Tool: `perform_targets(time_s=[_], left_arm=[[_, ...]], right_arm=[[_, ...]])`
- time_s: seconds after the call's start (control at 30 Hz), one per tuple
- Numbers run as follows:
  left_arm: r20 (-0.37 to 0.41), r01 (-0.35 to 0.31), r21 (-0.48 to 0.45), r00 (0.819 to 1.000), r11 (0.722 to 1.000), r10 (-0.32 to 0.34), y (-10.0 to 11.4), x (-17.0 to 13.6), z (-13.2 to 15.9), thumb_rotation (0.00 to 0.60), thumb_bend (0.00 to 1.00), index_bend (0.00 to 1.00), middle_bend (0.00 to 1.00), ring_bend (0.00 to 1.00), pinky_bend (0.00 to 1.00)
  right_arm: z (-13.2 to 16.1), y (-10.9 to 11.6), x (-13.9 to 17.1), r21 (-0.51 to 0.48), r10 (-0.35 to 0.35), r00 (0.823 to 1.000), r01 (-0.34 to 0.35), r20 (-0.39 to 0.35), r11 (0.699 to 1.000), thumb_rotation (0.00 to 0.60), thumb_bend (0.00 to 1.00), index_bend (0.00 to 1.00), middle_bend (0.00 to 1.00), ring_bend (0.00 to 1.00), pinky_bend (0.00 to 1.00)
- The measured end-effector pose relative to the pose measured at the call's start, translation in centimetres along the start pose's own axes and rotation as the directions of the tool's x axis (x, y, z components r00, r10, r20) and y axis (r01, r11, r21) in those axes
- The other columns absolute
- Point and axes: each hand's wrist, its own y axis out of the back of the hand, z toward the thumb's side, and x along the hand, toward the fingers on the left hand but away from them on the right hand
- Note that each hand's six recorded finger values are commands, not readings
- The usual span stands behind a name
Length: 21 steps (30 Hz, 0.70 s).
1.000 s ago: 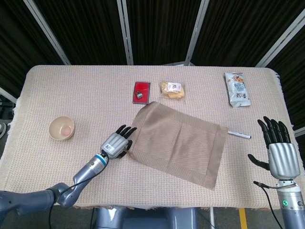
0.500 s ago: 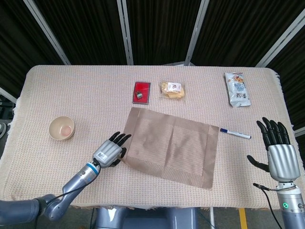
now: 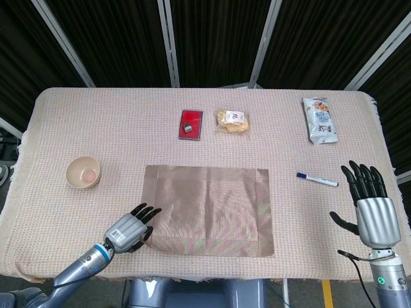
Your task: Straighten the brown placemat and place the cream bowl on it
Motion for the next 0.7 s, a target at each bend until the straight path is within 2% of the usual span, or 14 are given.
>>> perform_targets(time_s=[0.4, 0.53, 0.57, 0.63, 0.67, 0.7], left_arm=[[-0.017, 0.032, -0.014, 0.999, 0.999, -0.032, -1.3, -1.4, -0.7, 0.600, 0.41, 0.68, 0.00, 0.00, 0.00], [-0.017, 0.036, -0.019, 0.999, 0.999, -0.036, -1.5, -1.8, -0.8, 0.600, 0.38, 0.66, 0.00, 0.00, 0.00], [-0.015, 0.035, -0.020, 0.999, 0.999, -0.035, -1.5, -1.8, -0.7, 0.600, 0.32, 0.63, 0.00, 0.00, 0.00], [-0.009, 0.034, -0.024, 0.999, 0.999, -0.034, -1.5, -1.9, -0.6, 0.600, 0.13, 0.50, 0.00, 0.00, 0.00], [-0.005, 0.033, -0.027, 0.999, 0.999, -0.033, -1.5, -2.0, -0.6, 0.600, 0.04, 0.37, 0.00, 0.00, 0.00], [-0.002, 0.033, -0.031, 0.999, 0.999, -0.033, -1.5, -2.1, -0.6, 0.600, 0.00, 0.25, 0.00, 0.00, 0.00]], right_arm=[[0.2, 0.2, 0.2, -0.003, -0.007, 1.000, 0.007, -0.004, 1.000, 0.600, 0.00, 0.00, 0.00, 0.00, 0.00], [0.2, 0.3, 0.3, -0.005, -0.010, 1.000, 0.010, -0.006, 1.000, 0.600, 0.00, 0.00, 0.00, 0.00, 0.00], [0.2, 0.4, 0.3, -0.006, -0.011, 1.000, 0.011, -0.006, 1.000, 0.600, 0.00, 0.00, 0.00, 0.00, 0.00], [0.3, 0.5, 0.3, -0.007, -0.013, 1.000, 0.013, -0.008, 1.000, 0.600, 0.00, 0.00, 0.00, 0.00, 0.00], [0.3, 0.5, 0.4, -0.008, -0.015, 1.000, 0.015, -0.009, 1.000, 0.600, 0.00, 0.00, 0.00, 0.00, 0.00], [0.3, 0.6, 0.4, -0.008, -0.017, 1.000, 0.017, -0.009, 1.000, 0.600, 0.00, 0.00, 0.00, 0.00, 0.00]])
